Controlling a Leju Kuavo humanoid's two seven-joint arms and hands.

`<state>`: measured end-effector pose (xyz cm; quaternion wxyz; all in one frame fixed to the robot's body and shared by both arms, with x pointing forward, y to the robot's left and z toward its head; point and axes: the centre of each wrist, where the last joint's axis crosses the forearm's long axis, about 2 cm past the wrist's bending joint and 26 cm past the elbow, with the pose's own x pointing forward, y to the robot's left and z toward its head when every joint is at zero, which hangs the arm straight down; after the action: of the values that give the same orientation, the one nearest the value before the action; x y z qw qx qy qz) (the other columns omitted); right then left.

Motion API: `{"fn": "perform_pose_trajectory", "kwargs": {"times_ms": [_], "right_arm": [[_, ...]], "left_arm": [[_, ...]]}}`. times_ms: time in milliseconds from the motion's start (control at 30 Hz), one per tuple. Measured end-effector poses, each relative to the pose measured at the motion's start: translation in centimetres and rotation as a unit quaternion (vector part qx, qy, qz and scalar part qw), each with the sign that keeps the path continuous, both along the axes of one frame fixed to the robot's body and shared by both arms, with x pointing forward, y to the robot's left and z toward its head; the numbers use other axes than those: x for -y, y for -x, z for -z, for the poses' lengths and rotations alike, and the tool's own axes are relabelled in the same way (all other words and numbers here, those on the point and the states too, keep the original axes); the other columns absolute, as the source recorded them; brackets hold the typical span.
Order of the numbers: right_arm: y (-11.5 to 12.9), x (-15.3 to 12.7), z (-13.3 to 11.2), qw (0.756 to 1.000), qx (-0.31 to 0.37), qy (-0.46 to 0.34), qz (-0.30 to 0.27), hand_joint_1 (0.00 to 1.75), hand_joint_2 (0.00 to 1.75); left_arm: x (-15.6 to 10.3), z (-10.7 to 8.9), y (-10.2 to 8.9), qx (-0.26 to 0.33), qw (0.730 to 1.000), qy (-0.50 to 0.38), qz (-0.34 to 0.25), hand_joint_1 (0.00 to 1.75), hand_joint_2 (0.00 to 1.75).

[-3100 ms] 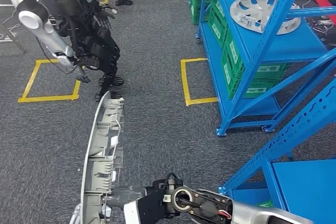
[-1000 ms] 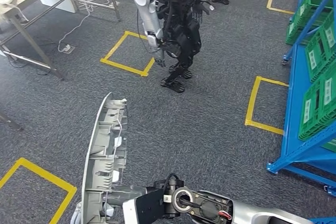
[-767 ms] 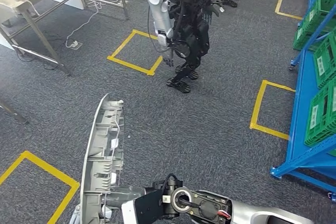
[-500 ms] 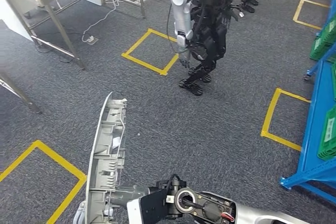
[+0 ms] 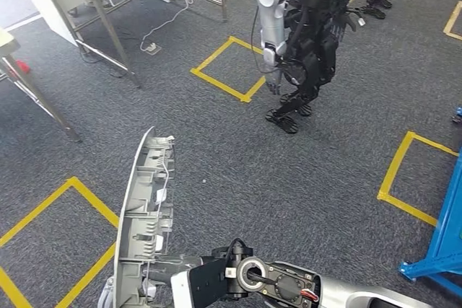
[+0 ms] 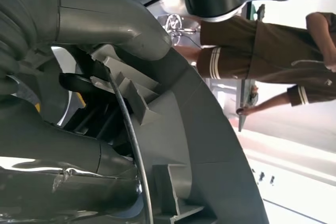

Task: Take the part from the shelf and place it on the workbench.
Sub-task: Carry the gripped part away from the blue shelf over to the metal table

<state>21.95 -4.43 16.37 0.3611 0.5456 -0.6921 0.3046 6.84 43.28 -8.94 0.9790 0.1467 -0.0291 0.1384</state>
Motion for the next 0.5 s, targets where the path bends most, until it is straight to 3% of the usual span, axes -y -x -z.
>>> {"fn": "perform_pose_trajectory", "kwargs": {"times_ms": [500], "right_arm": [[0.03,0.03,0.16,1.000,-0.005,0.000,-0.001,1.75,1.75]], "left_arm": [[0.71,0.19,0.02,0.003,1.000,0.003,0.000,0.00,1.75]]}}
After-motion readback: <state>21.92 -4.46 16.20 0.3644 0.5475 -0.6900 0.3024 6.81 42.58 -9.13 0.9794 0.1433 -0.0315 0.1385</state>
